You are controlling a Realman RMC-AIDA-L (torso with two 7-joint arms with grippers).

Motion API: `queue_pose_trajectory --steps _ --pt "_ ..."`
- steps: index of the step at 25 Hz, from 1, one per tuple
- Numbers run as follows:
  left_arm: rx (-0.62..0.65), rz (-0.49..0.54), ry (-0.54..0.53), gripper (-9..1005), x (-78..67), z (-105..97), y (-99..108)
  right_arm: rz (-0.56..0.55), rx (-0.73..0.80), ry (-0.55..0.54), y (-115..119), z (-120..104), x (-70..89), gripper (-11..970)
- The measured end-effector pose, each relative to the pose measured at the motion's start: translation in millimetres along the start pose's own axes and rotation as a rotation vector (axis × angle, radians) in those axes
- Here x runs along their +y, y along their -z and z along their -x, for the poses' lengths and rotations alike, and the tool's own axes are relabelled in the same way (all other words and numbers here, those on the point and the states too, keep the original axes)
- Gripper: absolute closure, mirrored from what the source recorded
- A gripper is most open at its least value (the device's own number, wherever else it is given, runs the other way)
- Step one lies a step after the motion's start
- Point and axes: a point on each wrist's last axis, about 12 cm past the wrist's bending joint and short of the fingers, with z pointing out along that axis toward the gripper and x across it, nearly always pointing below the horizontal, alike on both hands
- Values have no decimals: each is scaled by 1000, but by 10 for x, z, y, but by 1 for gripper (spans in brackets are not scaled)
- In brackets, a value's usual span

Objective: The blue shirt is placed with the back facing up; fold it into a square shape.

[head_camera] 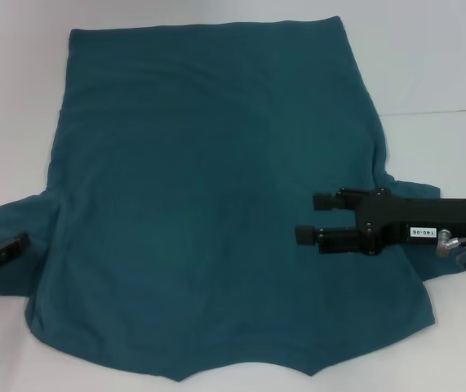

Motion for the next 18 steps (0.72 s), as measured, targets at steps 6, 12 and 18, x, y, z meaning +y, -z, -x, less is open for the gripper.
queue_pose_trajectory --steps 6,12,18 --pt "7 -15 -3 120 -43 4 -64 -1 0 -4 3 -15 4 60" --pt "14 -19 -13 133 -70 4 -112 -4 0 -4 7 -21 3 59" --pt "17 -26 -17 149 -84 4 -131 -8 1 -3 7 -21 -3 59"
